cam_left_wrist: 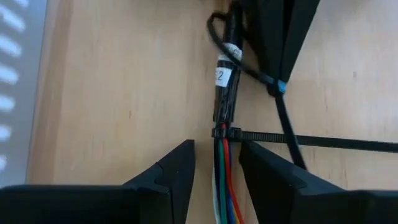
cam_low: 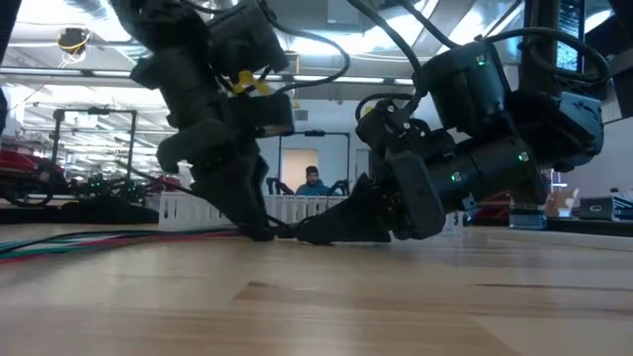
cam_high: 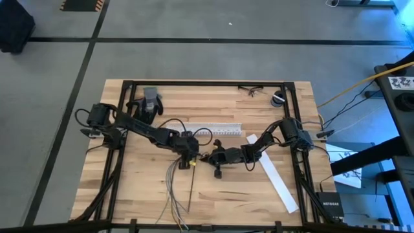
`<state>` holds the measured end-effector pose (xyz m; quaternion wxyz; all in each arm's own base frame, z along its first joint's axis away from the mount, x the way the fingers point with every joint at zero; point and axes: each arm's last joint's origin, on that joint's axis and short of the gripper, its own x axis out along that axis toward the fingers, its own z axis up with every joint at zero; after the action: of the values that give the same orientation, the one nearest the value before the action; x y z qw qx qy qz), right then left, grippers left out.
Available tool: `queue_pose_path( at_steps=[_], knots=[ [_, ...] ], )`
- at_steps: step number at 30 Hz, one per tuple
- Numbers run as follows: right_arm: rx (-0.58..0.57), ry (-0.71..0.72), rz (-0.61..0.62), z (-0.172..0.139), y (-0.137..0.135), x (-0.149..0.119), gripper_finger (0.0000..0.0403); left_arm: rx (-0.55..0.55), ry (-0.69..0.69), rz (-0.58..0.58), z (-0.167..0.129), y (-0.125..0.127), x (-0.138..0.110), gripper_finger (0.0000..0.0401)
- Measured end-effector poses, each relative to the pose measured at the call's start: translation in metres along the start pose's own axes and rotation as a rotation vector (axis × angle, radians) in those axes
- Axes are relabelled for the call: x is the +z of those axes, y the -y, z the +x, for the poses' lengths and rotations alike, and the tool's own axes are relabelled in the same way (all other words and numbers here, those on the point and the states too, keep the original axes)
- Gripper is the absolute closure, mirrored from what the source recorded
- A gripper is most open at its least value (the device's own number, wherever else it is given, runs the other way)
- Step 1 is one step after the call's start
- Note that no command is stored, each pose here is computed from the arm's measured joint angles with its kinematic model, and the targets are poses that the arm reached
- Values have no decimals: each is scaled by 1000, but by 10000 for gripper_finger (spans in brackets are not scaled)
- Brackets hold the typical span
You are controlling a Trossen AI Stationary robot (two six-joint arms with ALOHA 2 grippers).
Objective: Ziptie cables
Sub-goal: Wrap the cables together using a black ziptie
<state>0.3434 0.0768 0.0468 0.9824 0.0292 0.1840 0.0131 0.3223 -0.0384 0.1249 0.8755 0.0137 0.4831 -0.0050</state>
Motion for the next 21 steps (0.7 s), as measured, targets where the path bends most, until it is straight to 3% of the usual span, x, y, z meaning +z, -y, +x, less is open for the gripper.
queue_pose_path(
  at_steps=[5,11,21],
  knots=[
    [-1,-3,-13,0,0,0,403,-7,27,31,7,3,1,282],
    [24,1,-21,0,-1,0,403,-22,70,135,5,13,4,383],
    [186,38,-60,-2,-6,4,403,-45,188,211,-9,42,14,398]
  ],
)
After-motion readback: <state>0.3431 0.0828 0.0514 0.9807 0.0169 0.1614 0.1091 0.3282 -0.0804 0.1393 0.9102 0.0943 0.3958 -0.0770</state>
